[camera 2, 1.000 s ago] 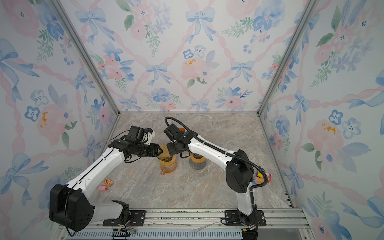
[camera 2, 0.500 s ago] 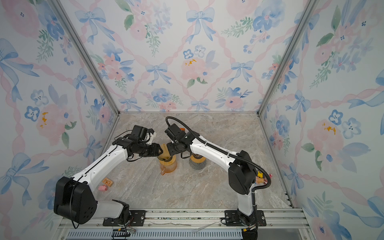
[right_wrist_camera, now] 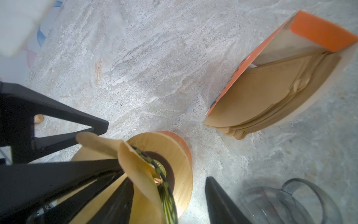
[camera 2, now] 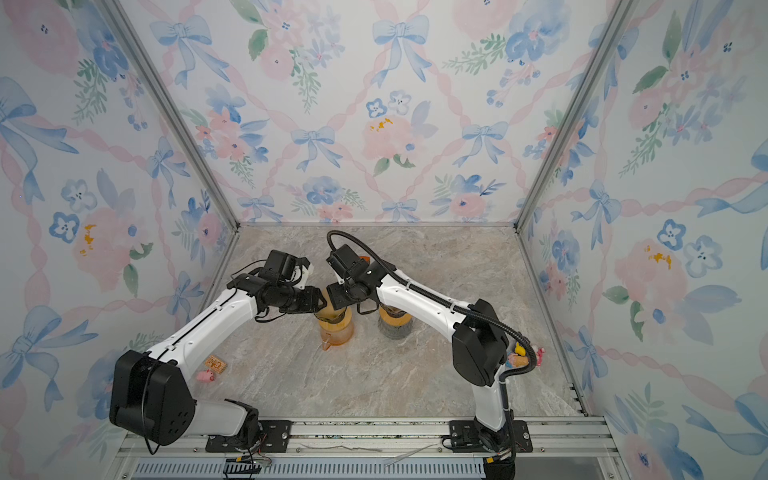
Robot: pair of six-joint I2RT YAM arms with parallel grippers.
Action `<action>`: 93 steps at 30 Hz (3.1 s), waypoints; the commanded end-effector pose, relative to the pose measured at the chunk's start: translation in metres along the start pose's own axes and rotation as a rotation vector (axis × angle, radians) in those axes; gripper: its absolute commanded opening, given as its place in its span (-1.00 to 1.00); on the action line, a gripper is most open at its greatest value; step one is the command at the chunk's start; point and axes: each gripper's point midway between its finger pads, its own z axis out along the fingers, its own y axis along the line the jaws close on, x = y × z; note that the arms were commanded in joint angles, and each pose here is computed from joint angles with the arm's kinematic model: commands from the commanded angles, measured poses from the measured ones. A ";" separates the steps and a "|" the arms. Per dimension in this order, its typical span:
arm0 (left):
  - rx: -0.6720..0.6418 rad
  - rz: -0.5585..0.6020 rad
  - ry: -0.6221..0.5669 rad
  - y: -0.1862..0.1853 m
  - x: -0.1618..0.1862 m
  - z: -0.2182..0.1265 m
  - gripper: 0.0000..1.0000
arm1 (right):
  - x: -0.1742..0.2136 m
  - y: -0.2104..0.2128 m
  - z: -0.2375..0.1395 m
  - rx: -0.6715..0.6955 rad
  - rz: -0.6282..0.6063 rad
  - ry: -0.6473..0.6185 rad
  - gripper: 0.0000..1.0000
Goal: Place the coffee filter in the dripper
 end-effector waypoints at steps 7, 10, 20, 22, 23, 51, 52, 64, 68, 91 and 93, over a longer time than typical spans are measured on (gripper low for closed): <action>-0.015 -0.009 0.019 0.000 0.002 0.002 0.12 | -0.001 -0.024 0.004 0.100 -0.003 0.015 0.23; -0.015 -0.007 0.024 -0.001 0.003 0.003 0.12 | -0.002 -0.027 0.002 0.117 -0.002 0.011 0.22; -0.019 -0.009 0.024 0.000 0.003 0.004 0.12 | 0.000 -0.004 -0.018 -0.022 -0.015 -0.020 0.23; -0.016 -0.010 0.025 0.000 0.004 0.004 0.12 | 0.006 -0.004 -0.019 -0.030 -0.002 -0.004 0.23; -0.015 -0.008 0.025 -0.001 0.004 0.004 0.12 | 0.008 -0.004 -0.018 -0.030 0.004 0.005 0.24; -0.020 -0.005 0.026 -0.002 0.005 0.004 0.12 | 0.003 -0.005 -0.023 0.002 0.073 0.062 0.25; -0.018 -0.004 0.026 -0.002 0.005 0.004 0.12 | 0.002 -0.008 -0.021 0.016 0.072 0.060 0.24; -0.016 -0.003 0.026 -0.003 0.006 0.004 0.12 | -0.001 -0.025 0.002 0.084 0.088 0.077 0.23; -0.016 -0.004 0.030 -0.003 0.006 0.005 0.12 | 0.000 -0.028 0.008 0.093 0.086 0.087 0.23; -0.009 -0.006 0.027 -0.005 0.004 0.004 0.12 | -0.008 -0.015 -0.003 0.014 0.087 0.049 0.21; -0.009 -0.006 0.025 -0.005 0.004 0.003 0.12 | -0.006 -0.018 0.001 0.030 0.092 0.059 0.21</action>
